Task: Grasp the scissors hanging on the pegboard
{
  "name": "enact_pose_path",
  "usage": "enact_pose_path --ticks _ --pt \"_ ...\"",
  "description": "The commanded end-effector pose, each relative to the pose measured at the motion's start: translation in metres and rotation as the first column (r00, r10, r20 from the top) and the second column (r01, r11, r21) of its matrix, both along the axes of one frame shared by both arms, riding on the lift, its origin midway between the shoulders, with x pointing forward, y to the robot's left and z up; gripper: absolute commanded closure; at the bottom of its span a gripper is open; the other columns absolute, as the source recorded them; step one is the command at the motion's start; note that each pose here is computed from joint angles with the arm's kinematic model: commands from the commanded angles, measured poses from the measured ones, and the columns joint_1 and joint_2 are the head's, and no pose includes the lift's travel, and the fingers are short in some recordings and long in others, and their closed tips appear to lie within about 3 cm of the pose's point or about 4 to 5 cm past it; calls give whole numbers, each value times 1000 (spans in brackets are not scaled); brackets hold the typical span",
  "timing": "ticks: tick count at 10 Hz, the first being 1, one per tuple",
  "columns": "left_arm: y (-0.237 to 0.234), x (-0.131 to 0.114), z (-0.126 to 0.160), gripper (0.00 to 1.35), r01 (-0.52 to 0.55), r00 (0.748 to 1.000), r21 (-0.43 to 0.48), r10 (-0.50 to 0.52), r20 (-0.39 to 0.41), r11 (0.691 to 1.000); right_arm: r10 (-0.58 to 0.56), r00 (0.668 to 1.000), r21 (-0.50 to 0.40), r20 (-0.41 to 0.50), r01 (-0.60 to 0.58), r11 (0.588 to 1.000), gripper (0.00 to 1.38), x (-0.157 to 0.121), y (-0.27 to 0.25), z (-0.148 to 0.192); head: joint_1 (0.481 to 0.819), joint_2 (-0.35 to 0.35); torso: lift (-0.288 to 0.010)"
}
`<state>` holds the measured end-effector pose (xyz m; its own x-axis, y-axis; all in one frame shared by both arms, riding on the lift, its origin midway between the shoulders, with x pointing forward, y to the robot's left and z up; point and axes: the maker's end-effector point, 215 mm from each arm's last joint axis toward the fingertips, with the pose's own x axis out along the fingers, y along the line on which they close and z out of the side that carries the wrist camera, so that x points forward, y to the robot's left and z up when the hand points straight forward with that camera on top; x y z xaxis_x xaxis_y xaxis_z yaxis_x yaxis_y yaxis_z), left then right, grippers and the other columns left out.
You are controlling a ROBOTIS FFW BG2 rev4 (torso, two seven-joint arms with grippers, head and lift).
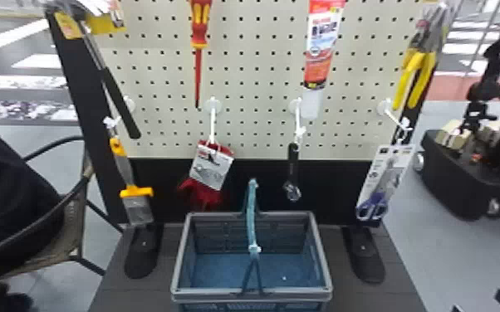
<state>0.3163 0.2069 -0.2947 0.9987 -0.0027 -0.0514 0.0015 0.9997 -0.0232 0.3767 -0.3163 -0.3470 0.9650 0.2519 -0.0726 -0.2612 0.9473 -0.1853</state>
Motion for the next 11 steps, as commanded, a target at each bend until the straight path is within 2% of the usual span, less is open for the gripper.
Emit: enact_pose_path --ticks 1,8,11 --pt "0 -1 0 102 -2 1000 0 2 0 1000 -1 1000 0 -3 1 1000 506 -2 0 -1 549 0 -100" --pt "-1 -1 -3 102 0 1000 -2 0 -5 1000 0 1000 -1 -5 0 1000 510 -4 1 -1 549 0 -100" --pt "-1 -1 -3 102 -2 1000 -5 2 -4 1000 -1 1000 2 -3 1 1000 501 8 0 1 549 0 -100"
